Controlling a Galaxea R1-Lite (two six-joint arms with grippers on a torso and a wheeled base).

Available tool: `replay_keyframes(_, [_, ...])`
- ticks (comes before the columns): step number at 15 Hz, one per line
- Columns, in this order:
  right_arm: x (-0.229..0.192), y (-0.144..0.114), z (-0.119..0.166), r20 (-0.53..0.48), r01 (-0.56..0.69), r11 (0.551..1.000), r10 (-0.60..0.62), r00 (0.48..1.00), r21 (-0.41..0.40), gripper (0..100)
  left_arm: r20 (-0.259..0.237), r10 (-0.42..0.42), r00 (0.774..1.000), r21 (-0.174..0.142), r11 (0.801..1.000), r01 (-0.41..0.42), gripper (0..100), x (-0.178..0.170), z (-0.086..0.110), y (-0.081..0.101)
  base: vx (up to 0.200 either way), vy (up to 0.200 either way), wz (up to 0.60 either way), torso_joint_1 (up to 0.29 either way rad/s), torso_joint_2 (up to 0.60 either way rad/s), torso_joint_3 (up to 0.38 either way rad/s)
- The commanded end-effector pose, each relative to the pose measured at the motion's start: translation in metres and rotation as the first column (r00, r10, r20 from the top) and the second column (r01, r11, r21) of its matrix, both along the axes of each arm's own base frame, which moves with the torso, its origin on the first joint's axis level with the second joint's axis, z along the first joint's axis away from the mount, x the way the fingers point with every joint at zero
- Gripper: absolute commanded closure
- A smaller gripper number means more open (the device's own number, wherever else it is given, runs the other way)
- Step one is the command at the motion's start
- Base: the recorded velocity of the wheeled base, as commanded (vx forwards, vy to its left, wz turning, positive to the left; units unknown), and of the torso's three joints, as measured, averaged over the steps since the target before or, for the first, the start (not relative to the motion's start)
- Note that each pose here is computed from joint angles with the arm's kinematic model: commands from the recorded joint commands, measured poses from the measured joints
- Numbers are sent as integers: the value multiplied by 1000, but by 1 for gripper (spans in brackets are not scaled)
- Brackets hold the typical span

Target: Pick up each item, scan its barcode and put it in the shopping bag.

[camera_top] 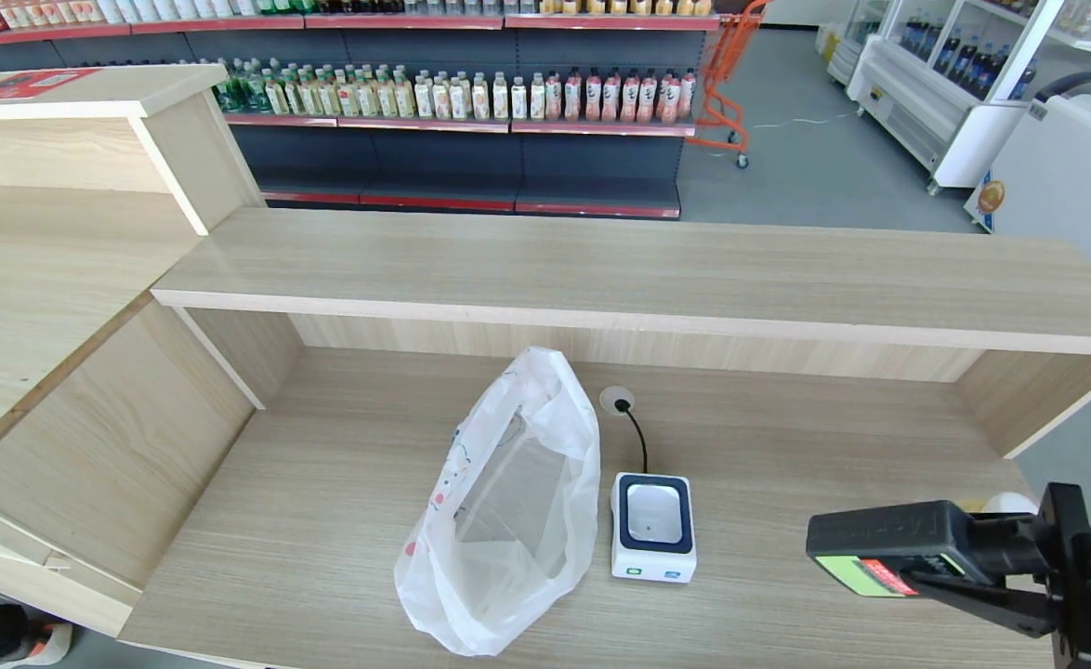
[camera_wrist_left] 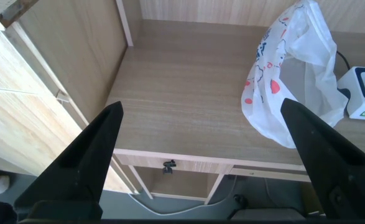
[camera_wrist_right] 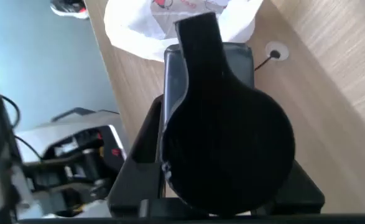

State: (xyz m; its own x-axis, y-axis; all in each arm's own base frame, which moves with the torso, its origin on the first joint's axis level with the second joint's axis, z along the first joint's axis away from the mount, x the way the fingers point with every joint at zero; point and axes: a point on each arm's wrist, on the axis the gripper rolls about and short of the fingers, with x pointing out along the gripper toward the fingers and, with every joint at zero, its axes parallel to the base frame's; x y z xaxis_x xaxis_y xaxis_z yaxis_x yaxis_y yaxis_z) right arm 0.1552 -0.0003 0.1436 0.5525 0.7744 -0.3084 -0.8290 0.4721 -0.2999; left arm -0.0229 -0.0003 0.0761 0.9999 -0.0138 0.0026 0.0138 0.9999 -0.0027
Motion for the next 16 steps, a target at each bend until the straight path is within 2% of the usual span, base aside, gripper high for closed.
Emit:
replay_keyframes(1, [18,6,-11,-306,136,986,-101,947,94,100,1,0,1000,0,1000,0,0,0,0,0,0,0,0,0,0,0])
replay_keyframes(4, [62,21,-24,-568,241,956,-106,816,167,100,1,0,1000,0,1000,0,0,0,0,0,0,0,0,0,0,0])
replay_keyframes(5, [77,27,-33,-613,274,951,-133,779,141,100,1,0,1000,0,1000,0,0,0,0,0,0,0,0,0,0,0])
replay_keyframes(7, [100,39,-49,-653,310,947,-180,736,88,100,1,0,1000,0,1000,0,0,0,0,0,0,0,0,0,0,0])
replay_keyframes(11, [124,73,-64,-694,345,936,-206,690,64,100,1,0,1000,0,1000,0,0,0,0,0,0,0,0,0,0,0])
replay_keyframes(14, [136,89,-71,-678,361,930,-223,701,67,100,1,0,1000,0,1000,0,0,0,0,0,0,0,0,0,0,0])
replay_keyframes(16, [149,110,-82,-673,368,929,-245,698,44,100,1,0,1000,0,1000,0,0,0,0,0,0,0,0,0,0,0])
